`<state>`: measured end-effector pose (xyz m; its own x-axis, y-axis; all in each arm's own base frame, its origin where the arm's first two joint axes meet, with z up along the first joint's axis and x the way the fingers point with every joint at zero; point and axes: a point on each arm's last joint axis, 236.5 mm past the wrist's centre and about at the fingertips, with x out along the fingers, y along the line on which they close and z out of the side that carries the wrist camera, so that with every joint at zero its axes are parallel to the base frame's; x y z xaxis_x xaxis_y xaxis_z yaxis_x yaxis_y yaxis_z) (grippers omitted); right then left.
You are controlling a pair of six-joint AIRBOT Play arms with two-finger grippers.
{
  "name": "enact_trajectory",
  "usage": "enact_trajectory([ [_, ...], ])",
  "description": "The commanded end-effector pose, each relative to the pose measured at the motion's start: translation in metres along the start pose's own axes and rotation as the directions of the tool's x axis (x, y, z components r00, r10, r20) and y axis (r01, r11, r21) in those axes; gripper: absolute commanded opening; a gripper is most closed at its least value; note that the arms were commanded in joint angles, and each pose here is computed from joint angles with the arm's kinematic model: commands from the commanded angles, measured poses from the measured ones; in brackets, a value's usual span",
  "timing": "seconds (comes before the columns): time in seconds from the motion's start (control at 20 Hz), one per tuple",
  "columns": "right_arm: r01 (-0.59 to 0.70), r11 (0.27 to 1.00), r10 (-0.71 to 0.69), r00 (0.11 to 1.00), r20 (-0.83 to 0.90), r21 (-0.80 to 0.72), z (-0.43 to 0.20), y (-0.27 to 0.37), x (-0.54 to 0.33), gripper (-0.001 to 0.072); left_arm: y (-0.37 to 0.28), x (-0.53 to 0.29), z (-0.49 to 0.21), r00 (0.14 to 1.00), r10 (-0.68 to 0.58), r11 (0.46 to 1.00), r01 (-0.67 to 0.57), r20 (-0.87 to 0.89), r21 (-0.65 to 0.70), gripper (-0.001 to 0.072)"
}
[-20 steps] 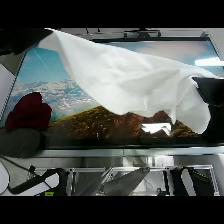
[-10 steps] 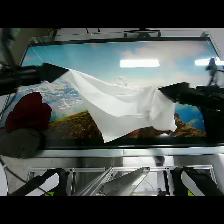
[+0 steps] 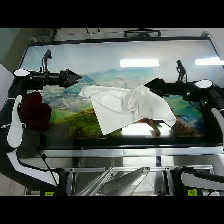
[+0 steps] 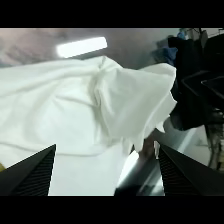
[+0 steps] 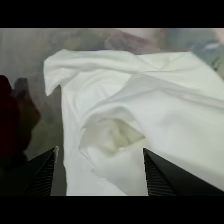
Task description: Fold the shirts.
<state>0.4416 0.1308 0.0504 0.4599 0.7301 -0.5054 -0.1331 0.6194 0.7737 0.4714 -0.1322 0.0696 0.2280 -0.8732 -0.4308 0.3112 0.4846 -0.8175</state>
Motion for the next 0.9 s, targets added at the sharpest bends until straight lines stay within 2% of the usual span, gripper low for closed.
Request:
enact_trajectory([
  [0.0,0.112,0.989,-0.122,0.987,-0.102,-0.101,-0.009,-0.041,-0.044,0.0600,-0.003,0.001,-0.052,0.977,-0.105,0.984,0.076,-0.188,-0.159,0.0610],
  [0.05,0.160,0.980,-0.178,0.972,-0.154,-0.121,-0.023,-0.057,-0.056,0.0600,-0.001,0.011,-0.082,0.961,-0.099,0.980,0.048,-0.259,-0.193,0.0577],
  [0.2,0.223,0.969,-0.244,0.929,-0.277,-0.104,-0.070,-0.087,-0.067,0.0600,0.014,0.036,-0.177,0.896,-0.013,0.964,-0.107,-0.445,-0.243,0.0578],
  [0.4,0.266,0.962,-0.270,0.905,-0.328,-0.059,-0.102,-0.111,-0.065,0.0600,0.030,0.071,-0.251,0.876,0.081,0.922,-0.247,-0.476,-0.299,0.0578],
  [0.6,0.275,0.959,-0.284,0.907,-0.310,-0.071,-0.098,-0.114,-0.064,0.0600,0.030,0.108,-0.286,0.869,0.130,0.907,-0.298,-0.477,-0.296,0.0576],
  [0.85,0.292,0.952,-0.306,0.912,-0.274,-0.091,-0.089,-0.120,-0.064,0.0600,0.024,0.148,-0.283,0.881,0.216,0.929,-0.319,-0.421,-0.189,0.0575],
])
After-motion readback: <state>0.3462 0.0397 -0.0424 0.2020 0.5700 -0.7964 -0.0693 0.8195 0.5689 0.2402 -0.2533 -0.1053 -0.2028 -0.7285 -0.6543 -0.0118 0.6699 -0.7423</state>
